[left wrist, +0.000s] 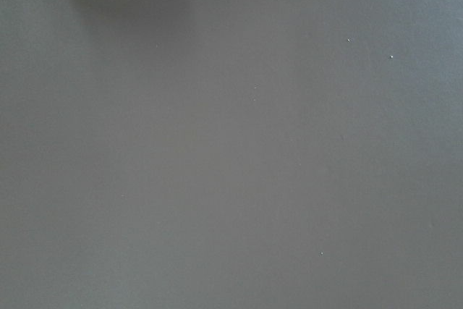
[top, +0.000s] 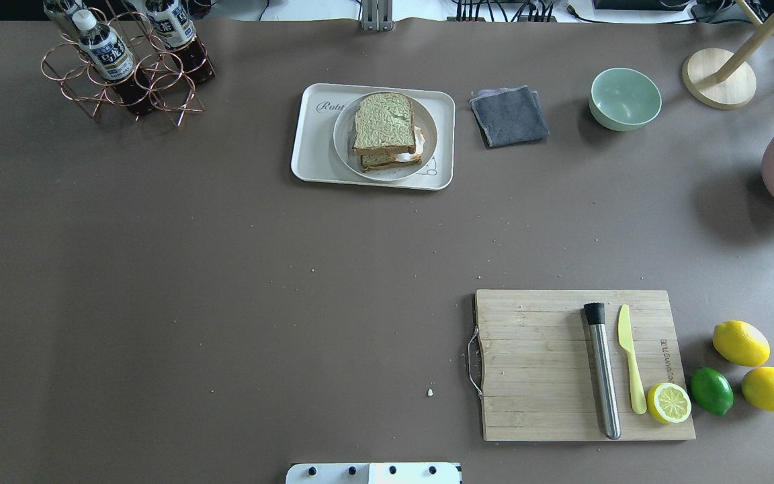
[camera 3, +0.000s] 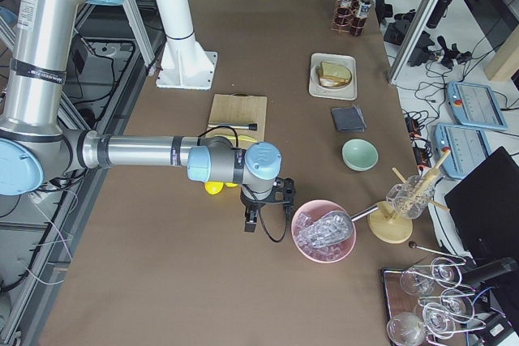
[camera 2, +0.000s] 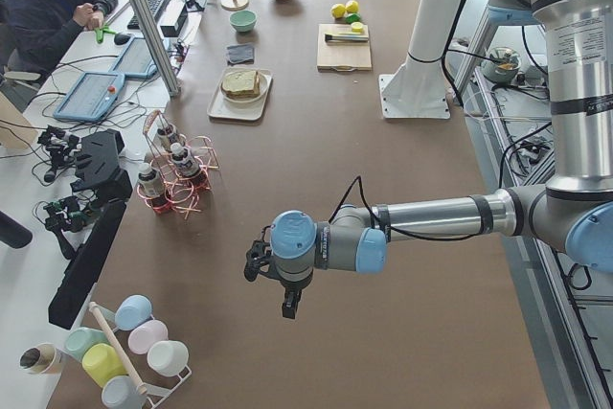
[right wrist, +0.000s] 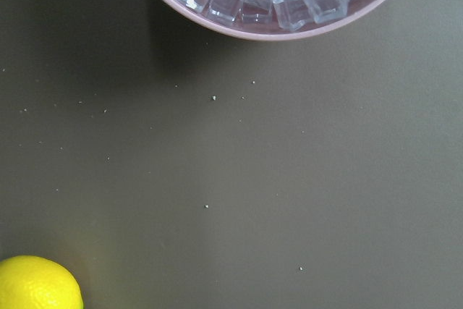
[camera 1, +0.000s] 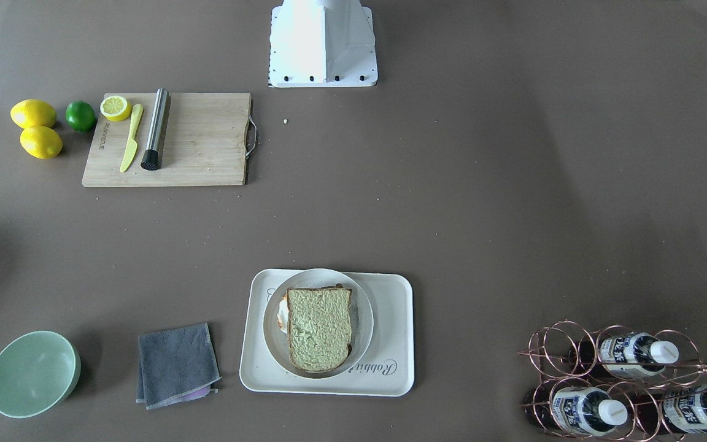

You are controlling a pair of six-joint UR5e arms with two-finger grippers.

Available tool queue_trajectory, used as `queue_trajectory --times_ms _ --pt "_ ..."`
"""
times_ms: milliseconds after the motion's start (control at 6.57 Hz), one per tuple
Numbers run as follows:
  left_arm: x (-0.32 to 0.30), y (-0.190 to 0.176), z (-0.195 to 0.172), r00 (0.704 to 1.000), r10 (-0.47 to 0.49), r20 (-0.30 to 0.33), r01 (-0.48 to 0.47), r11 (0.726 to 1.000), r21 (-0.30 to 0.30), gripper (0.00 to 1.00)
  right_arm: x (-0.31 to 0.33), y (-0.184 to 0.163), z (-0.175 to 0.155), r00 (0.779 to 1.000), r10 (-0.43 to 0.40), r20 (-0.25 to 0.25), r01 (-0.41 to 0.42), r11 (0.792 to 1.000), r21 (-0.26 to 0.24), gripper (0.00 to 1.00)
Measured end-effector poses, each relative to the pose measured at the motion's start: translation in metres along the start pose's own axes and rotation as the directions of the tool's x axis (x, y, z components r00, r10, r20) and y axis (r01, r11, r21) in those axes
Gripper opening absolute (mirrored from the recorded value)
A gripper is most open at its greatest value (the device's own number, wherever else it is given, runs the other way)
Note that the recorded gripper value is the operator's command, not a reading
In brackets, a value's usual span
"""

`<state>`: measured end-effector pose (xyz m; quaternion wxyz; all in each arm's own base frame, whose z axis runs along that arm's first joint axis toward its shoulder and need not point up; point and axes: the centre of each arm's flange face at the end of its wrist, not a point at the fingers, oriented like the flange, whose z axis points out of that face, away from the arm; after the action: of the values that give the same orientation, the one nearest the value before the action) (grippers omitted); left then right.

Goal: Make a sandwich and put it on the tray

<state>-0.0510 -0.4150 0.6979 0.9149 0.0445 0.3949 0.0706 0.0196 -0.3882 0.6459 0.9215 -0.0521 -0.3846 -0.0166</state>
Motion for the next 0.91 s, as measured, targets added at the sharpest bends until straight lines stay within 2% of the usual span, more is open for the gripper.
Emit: queue_trajectory --times_ms 609,914 --pt "-0.002 0.020 0.009 0.998 -0.029 -0.064 0.028 1.000 -0.014 0.98 -0.016 -0.002 -0.015 0.999 -0.031 -0.019 0.032 0.999 0.029 1.00" --pt "-0.003 0.020 0.010 0.997 -0.033 -0.072 0.032 0.999 -0.016 0.98 -0.023 -0.009 -0.022 0.999 -0.046 -0.025 0.047 0.998 0.045 1.00"
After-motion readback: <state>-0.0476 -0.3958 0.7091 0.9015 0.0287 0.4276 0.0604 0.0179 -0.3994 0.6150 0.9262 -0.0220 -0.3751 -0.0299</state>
